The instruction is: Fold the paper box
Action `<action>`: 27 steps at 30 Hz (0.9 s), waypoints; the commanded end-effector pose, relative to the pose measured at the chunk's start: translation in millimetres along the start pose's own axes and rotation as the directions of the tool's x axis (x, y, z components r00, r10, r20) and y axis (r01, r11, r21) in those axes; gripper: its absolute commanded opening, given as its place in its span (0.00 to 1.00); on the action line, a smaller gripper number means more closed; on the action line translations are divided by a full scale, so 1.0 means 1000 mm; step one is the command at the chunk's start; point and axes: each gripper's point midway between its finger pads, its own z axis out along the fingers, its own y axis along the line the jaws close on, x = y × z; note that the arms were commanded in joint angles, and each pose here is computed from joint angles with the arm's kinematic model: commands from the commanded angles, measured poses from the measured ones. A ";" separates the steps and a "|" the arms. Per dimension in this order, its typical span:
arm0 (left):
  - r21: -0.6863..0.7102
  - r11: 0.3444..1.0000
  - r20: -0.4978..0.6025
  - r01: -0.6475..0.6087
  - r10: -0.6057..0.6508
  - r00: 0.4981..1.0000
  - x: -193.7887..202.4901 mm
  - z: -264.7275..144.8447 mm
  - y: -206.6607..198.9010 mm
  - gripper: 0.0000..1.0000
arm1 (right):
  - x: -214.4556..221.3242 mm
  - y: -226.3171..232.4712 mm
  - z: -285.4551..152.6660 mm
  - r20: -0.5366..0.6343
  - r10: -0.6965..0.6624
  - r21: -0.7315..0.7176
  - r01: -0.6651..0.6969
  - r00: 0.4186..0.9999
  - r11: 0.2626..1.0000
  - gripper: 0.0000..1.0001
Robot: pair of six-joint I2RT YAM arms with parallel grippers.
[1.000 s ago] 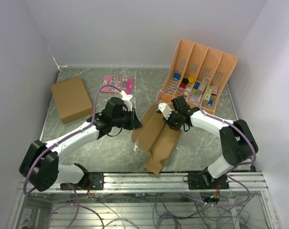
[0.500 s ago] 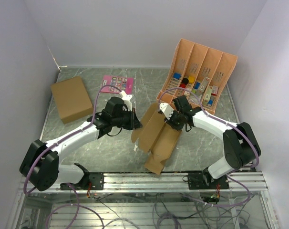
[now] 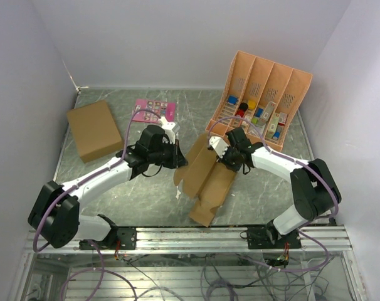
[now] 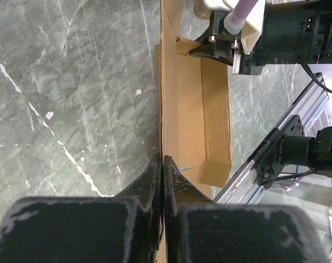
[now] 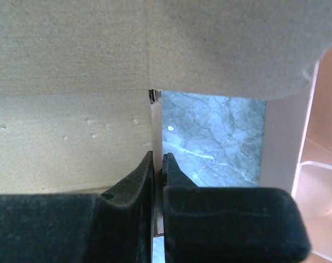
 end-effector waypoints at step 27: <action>-0.151 0.922 -0.137 -0.358 0.339 0.931 -0.064 -0.013 0.008 0.07 | -0.007 -0.026 -0.083 0.407 0.304 -0.347 -0.162 0.861 0.924 0.00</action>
